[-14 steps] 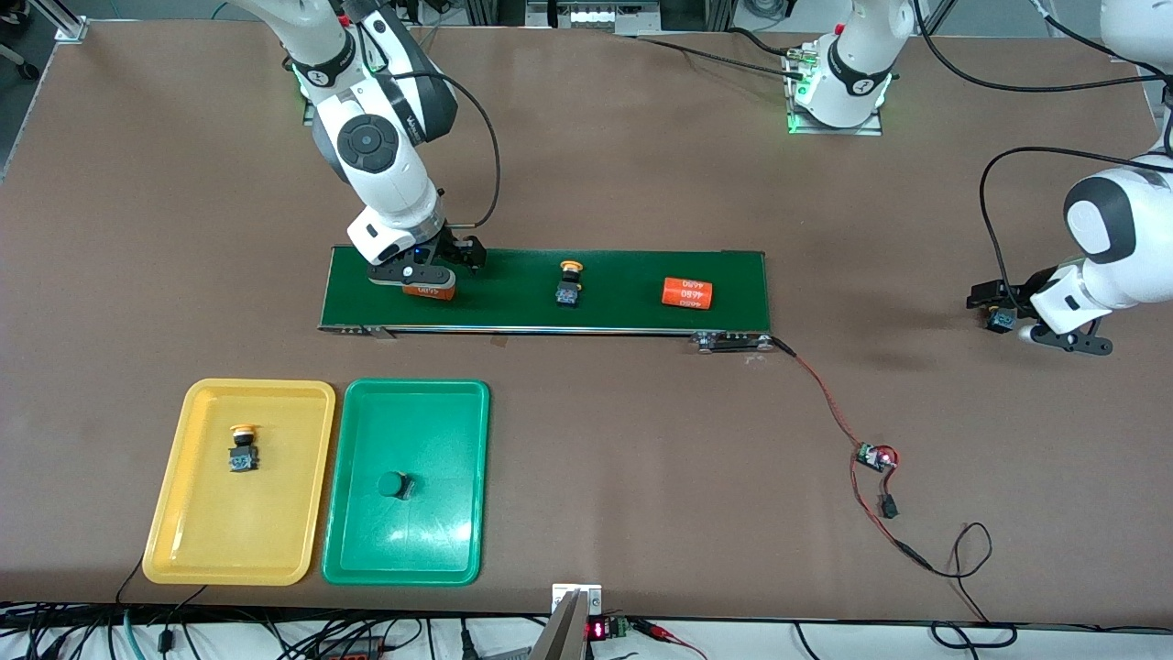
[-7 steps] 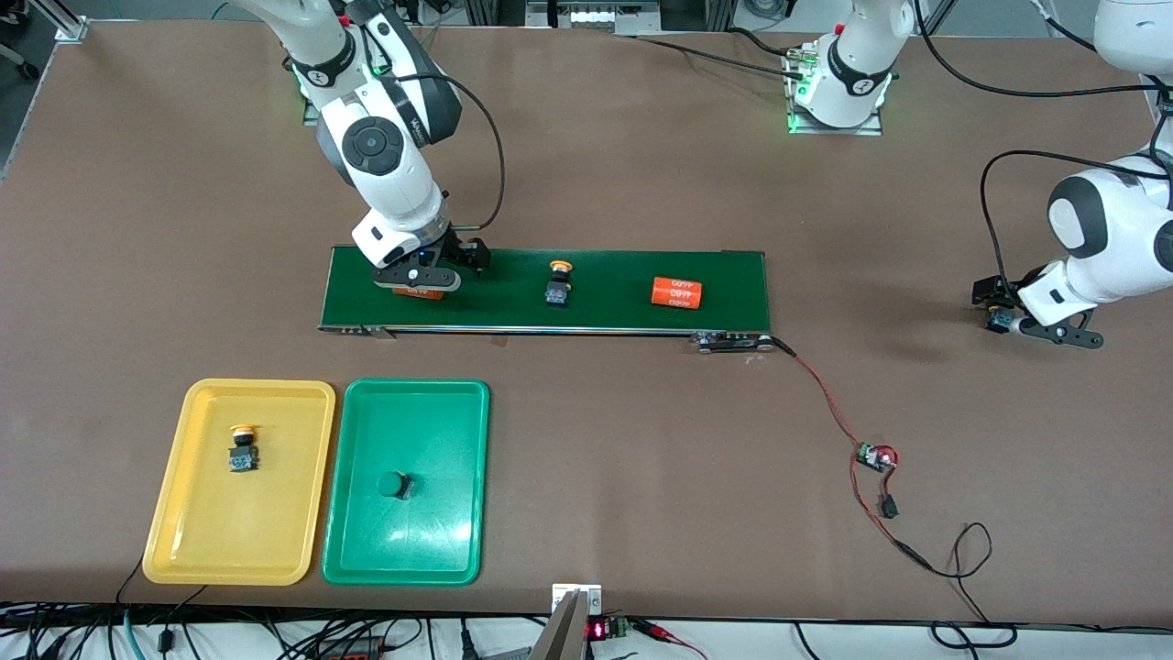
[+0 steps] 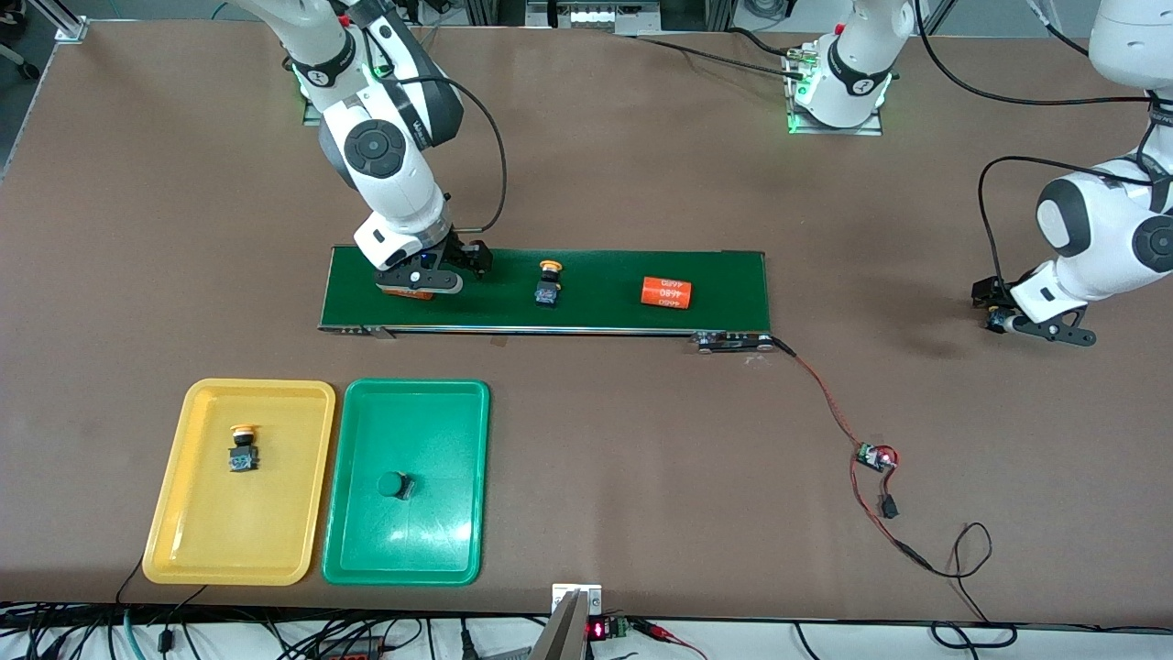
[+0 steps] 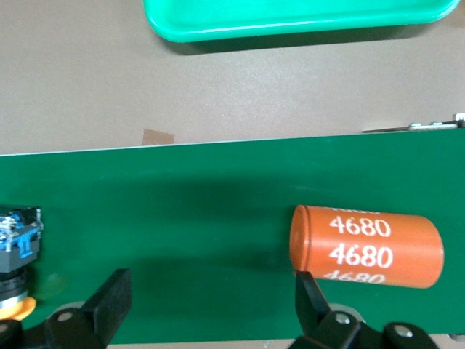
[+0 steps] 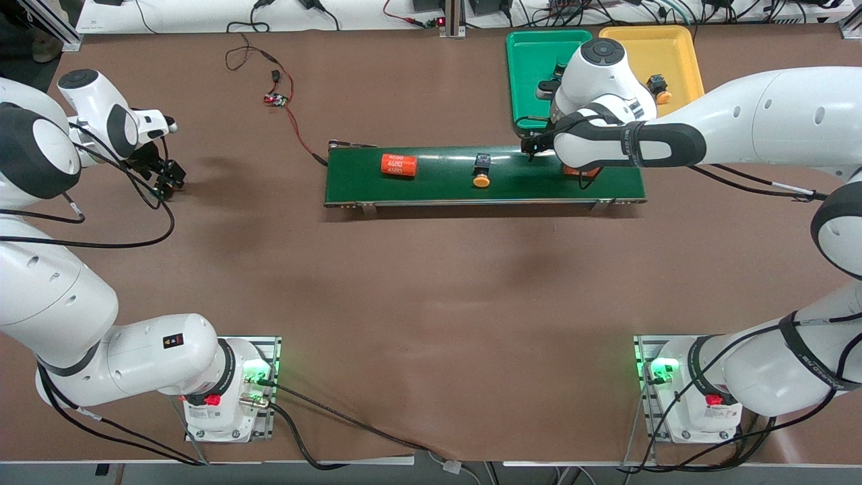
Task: Sort buttons by color to trays
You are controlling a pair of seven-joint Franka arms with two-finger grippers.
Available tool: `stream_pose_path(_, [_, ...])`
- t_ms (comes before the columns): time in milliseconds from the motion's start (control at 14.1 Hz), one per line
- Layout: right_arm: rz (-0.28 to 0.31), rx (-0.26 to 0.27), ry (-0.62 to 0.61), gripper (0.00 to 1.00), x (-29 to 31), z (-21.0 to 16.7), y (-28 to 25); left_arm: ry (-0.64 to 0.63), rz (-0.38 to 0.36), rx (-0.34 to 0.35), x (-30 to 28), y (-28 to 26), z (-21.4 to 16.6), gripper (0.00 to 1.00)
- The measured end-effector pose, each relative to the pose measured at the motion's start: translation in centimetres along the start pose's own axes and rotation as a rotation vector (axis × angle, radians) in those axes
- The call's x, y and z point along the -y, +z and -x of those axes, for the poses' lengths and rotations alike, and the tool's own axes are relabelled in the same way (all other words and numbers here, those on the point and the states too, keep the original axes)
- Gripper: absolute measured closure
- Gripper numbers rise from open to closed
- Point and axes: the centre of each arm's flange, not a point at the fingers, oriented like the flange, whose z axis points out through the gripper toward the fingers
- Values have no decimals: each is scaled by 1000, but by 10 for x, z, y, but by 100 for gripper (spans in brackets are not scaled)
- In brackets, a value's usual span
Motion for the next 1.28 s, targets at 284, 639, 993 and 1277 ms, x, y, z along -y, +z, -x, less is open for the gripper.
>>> stream_pose_path(284, [-5, -1, -13, 0, 12, -1, 2, 41, -11, -16, 4, 8, 1, 1])
stream_pose_path(639, [-6, 0, -3, 0, 14, -2, 4, 114, -9, -12, 7, 12, 4, 47])
stream_pose_path(993, [-7, -2, -3, 0, 15, -2, 3, 167, -7, -10, 7, 9, 2, 58])
stream_pose_path(1277, [-10, -5, -2, 0, 16, -4, 1, 250, 12, 11, -25, -32, -27, 58])
